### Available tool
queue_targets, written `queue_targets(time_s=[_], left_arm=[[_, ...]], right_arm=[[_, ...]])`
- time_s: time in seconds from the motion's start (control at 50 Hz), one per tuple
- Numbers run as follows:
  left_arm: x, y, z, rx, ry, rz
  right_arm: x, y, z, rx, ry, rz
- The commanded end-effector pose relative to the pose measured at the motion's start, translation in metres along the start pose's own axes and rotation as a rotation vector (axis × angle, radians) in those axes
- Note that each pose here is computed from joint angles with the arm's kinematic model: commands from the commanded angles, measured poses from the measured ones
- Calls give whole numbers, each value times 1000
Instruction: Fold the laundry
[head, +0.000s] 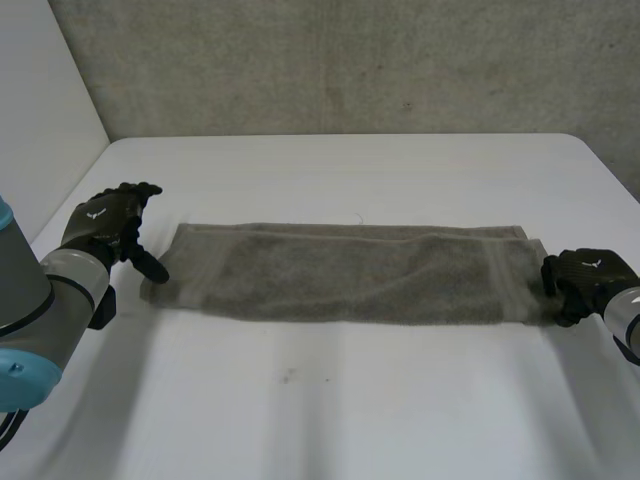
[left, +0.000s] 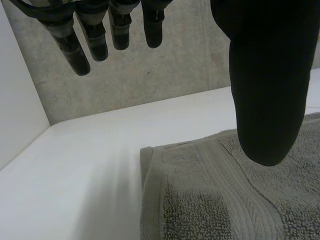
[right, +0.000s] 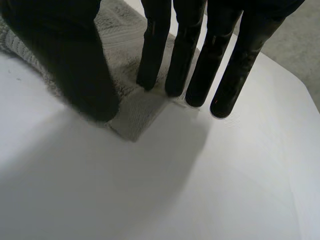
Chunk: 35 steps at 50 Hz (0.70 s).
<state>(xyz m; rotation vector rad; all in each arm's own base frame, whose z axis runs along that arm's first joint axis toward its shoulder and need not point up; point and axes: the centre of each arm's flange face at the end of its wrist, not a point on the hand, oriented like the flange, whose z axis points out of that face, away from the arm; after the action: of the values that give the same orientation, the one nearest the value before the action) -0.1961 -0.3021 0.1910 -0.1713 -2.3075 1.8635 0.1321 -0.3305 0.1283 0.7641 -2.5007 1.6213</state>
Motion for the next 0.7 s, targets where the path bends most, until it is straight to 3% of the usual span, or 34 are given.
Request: queue_targets(time_s=[0.02,0.12,0.22,0.32,0.4,0.5,0.54,0.6,0.64,0.66,0.7], left_arm=[[0,1,0,-3,-1,0],[0,1,0,0,-1,0],[0,0,1,12,0,0],[0,0,0,12,1,0],[0,1,0,11,1,0],[0,1,0,9,1,0],[0,1,0,9,1,0],[1,1,-1,11,1,2],[1,1,-1,11,1,2],[1,1,-1,11,1,4],[1,1,-1,11,1,4]], right_arm=[[-3,3,6,7,-23,1],[5,0,10,13,8,-6],[45,-3,15,14,132,-19],[105,-3,11,-39,345,-134],[105,-10,11,-28,358,-171],[69,-56,6,138,306,-191],[35,-90,-4,263,246,-204],[12,-104,-7,318,198,-214],[-39,-127,-15,417,90,-254],[-39,-127,-15,418,89,-254],[-102,-141,-27,521,-54,-303]])
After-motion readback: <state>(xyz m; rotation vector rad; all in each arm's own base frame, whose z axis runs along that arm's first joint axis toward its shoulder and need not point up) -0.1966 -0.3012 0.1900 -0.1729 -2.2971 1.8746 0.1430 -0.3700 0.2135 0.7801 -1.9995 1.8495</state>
